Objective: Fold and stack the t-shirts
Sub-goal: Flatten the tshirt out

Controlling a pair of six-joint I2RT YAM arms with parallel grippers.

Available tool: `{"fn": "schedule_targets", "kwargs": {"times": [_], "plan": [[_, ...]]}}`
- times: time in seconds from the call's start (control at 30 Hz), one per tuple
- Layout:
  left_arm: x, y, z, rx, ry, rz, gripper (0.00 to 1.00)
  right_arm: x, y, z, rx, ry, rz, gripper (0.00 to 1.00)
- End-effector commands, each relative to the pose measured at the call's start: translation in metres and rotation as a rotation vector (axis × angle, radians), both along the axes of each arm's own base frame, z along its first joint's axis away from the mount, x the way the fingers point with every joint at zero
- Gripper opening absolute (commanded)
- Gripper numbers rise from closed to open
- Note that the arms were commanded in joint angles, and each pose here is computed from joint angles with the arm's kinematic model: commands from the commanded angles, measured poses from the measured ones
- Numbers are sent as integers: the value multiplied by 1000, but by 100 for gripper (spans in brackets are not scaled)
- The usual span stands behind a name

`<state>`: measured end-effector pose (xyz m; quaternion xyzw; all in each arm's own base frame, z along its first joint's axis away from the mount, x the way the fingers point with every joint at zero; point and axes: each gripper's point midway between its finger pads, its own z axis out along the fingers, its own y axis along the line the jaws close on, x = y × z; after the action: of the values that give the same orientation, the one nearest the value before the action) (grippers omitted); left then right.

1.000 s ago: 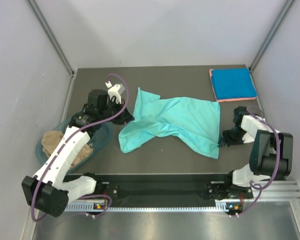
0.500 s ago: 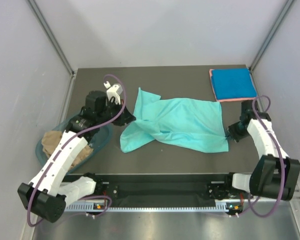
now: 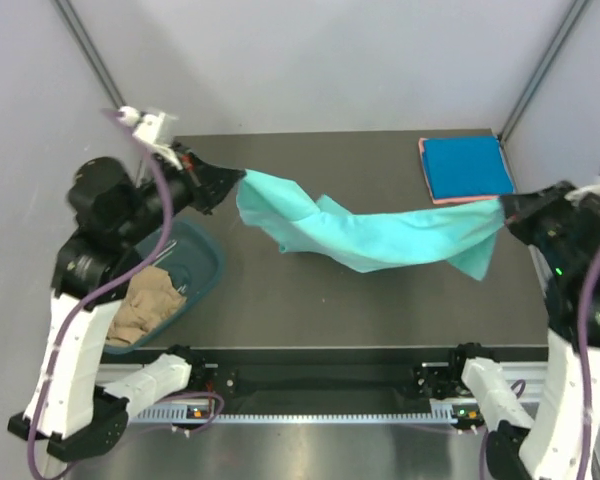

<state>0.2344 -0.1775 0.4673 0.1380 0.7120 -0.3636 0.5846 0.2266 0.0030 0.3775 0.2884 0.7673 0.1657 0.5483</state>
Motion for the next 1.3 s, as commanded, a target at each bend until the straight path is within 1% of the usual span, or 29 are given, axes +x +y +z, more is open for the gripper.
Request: {"fn": "schedule_targets", "kwargs": {"times": [0.0,0.03,0.07,0.1,0.13,0.17,0.23,0.3,0.33,0.4,0.43,0.47,0.5,0.53,0.57,0.6,0.63,0.67,0.7,0.73,0.77,0.8,0.83,0.87,0.93,1.0,1.1,1.2,1.27], "plan": [[-53,18,90,-152,-223,-14,0,-72,9,95,-111,-292,8,0],[-66,20,102,-178,-250,-35,0,-85,11,109,-114,-341,1,0],[-85,25,122,-219,-294,-51,0,-103,15,122,-107,-406,-2,0],[-96,27,132,-239,-320,-67,0,-118,18,137,-108,-469,-6,0],[-110,29,141,-252,-346,-91,0,-127,19,143,-102,-502,-12,0],[-121,32,145,-262,-368,-102,0,-142,22,152,-87,-567,-22,0],[-129,36,144,-254,-382,-100,0,-134,17,140,-71,-549,-45,0],[-121,47,133,-214,-374,-16,0,-110,11,107,-39,-416,-53,0],[-115,49,118,-176,-324,12,0,-100,11,94,-29,-358,-45,0],[-101,51,97,-126,-283,51,0,-75,13,56,-2,-224,-14,0],[-87,46,74,-95,-219,59,0,-68,20,45,16,-200,29,0],[-80,47,61,-79,-190,77,0,-59,23,44,23,-223,53,0],[-71,45,48,-59,-159,86,0,-46,26,19,44,-165,80,0],[-56,42,22,-23,-94,101,0,-37,26,15,48,-171,87,0],[-45,44,8,-1,-67,136,0,-25,25,-6,58,-120,90,0],[-31,42,-20,34,-6,156,0,-19,26,-13,57,-108,105,0],[-22,42,-34,54,28,174,0,-10,25,-16,48,-110,111,0],[-16,41,-46,65,50,183,0,-1,24,-28,51,-72,116,0],[-8,40,-70,89,106,196,0,7,23,-47,56,-25,119,0],[-4,37,-82,98,136,192,0,17,22,-58,58,1,122,0],[1,34,-90,93,153,192,0,23,21,-81,69,55,120,0],[3,31,-100,94,178,183,0,28,21,-93,77,77,122,0],[5,27,-121,108,226,167,0,36,21,-98,87,70,125,1],[5,23,-131,102,258,152,0,42,22,-124,105,126,130,2],[8,13,-160,113,324,109,0,56,26,-137,130,130,157,8],[11,11,-183,135,373,109,0,62,26,-155,141,162,162,10],[21,16,-210,194,414,143,0,77,25,-172,133,203,170,2],[30,21,-223,226,418,183,0,89,26,-183,137,223,175,0],[41,31,-224,252,392,255,0,99,27,-183,147,218,178,0]]}}
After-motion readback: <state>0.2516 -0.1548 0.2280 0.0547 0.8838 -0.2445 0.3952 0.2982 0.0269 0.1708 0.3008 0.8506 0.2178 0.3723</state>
